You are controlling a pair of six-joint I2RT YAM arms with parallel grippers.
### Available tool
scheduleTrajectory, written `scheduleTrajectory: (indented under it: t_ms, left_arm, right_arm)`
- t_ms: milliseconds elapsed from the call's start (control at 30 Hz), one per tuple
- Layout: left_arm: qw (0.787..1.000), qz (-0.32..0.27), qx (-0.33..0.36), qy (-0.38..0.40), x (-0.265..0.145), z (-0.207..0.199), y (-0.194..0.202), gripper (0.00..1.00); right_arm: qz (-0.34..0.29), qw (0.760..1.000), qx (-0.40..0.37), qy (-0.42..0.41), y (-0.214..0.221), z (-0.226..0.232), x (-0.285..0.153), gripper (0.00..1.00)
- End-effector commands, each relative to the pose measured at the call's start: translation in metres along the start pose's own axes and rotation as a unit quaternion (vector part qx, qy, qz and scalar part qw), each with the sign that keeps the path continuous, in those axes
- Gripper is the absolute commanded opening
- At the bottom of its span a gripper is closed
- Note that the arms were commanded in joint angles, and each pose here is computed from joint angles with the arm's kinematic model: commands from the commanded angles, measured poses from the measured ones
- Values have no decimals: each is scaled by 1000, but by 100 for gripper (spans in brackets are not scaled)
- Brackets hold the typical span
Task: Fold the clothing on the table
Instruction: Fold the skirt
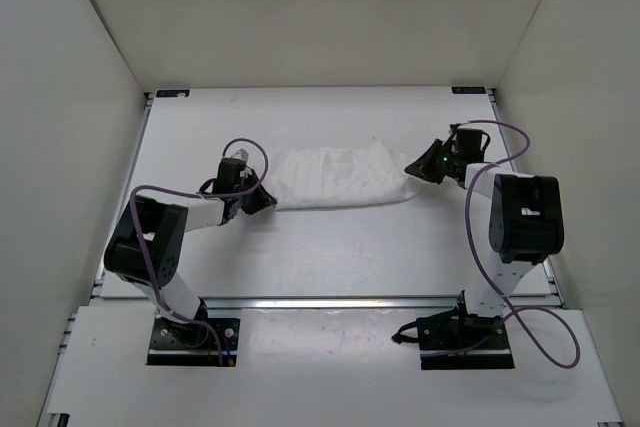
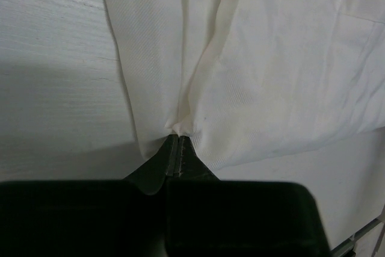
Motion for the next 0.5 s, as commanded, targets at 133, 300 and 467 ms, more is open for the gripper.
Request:
scheduleTrajectory:
  t_ms: [133,300,467]
  left_arm:
    - [999,1,19,28,12,-17,-1,0]
    - [1000,1,17,23,15,-13,3,0]
    - [1000,-2,15,23,11,-13,4,0]
  right_arm:
    - [61,998,3,-8,15,-2,5,0]
    - [113,993,20,12,45,-9,-9,0]
    - [111,991,21,66,52,-20,-31,0]
Point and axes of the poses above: each gripper's point midway between its finger pads, its own x axis out along the fingers, its own z axis along the line the jaws close on, y = z × x, the point moved 2 cm from there along -x, back along the fingers, and after that the axes turned 4 degrees about -x, right-handed, at the moved point
